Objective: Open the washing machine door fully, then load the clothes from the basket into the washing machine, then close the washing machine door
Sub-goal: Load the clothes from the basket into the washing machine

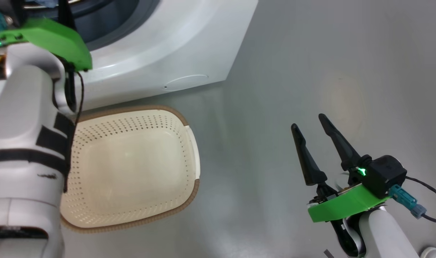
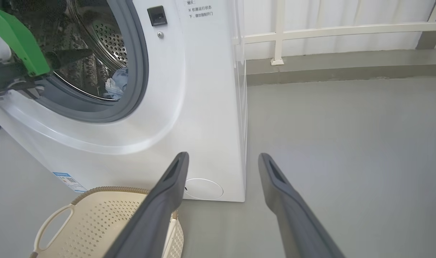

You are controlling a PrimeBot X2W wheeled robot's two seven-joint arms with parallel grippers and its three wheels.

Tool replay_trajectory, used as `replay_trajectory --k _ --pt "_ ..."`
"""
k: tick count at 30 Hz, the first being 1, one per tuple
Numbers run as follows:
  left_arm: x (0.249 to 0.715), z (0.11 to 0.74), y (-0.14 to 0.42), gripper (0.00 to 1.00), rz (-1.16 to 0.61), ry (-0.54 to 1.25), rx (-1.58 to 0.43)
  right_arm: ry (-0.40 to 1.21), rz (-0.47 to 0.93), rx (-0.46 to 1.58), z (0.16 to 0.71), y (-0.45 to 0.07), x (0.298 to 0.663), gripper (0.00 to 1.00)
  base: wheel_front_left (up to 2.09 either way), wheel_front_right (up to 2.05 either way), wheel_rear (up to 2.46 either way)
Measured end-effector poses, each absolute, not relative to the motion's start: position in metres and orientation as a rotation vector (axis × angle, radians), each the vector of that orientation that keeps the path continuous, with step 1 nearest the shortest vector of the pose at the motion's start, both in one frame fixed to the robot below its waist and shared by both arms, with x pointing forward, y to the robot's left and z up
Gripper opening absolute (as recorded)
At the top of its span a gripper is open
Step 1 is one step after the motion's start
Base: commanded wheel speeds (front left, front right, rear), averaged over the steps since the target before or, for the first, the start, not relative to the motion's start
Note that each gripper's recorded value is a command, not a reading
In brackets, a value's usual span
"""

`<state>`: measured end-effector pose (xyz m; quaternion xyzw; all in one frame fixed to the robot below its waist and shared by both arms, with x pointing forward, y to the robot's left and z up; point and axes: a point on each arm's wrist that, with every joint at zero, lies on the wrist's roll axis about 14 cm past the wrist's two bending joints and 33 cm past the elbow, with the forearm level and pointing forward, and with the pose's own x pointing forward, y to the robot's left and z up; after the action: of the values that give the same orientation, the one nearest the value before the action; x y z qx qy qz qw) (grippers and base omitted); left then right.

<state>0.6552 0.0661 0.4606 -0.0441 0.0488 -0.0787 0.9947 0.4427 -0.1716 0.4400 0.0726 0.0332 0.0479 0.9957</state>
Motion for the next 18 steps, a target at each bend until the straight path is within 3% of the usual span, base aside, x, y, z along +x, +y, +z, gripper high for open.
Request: replay_trajectory --k 18 --pt "0.573 0.446 0.072 1.00 -0.238 0.096 -0.112 0.026 0.121 0.140 0.456 -0.167 0.439 1.00 0.00 0.00 0.00"
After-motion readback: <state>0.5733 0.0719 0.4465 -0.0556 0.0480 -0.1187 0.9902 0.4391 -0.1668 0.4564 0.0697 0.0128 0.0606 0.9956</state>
